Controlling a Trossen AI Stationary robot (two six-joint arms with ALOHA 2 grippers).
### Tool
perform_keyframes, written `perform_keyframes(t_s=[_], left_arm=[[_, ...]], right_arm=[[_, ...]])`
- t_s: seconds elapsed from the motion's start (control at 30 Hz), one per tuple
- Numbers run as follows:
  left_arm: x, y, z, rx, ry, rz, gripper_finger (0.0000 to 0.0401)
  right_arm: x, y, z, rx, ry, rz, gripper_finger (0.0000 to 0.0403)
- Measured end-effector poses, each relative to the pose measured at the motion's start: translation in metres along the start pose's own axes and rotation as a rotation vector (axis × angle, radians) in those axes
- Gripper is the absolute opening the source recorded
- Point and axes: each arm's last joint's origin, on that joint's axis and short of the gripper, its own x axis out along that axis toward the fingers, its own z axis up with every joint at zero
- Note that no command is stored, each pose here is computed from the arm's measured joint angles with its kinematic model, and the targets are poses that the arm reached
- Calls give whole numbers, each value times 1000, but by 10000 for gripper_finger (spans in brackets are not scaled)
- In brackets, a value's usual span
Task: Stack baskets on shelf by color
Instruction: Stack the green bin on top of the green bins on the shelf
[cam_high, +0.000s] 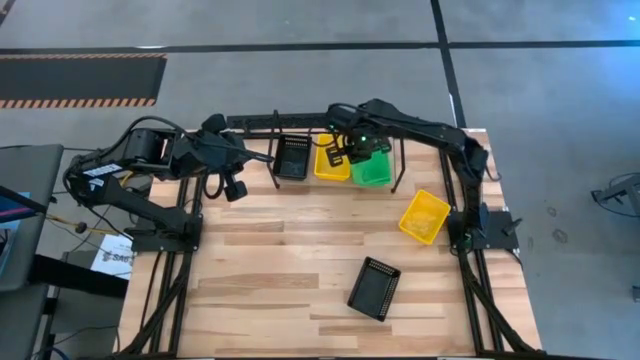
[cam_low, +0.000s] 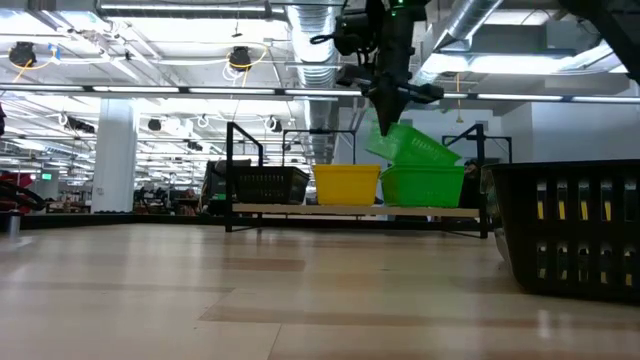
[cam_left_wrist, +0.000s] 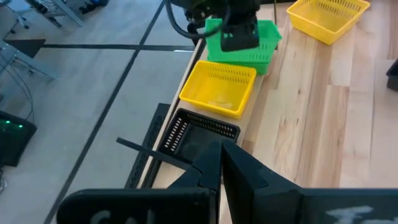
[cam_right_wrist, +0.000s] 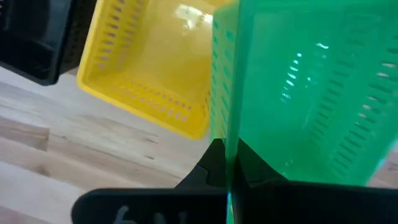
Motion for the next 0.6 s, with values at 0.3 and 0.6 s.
perform_keyframes(t_s=[0.3, 0.6], left_arm=[[0, 0, 0, 24, -1, 0, 2], [0, 0, 0, 27, -1, 0, 2]], right_arm=[[-23, -30, 0, 67, 77, -72, 3], [-21, -39, 12, 98, 122, -36, 3]])
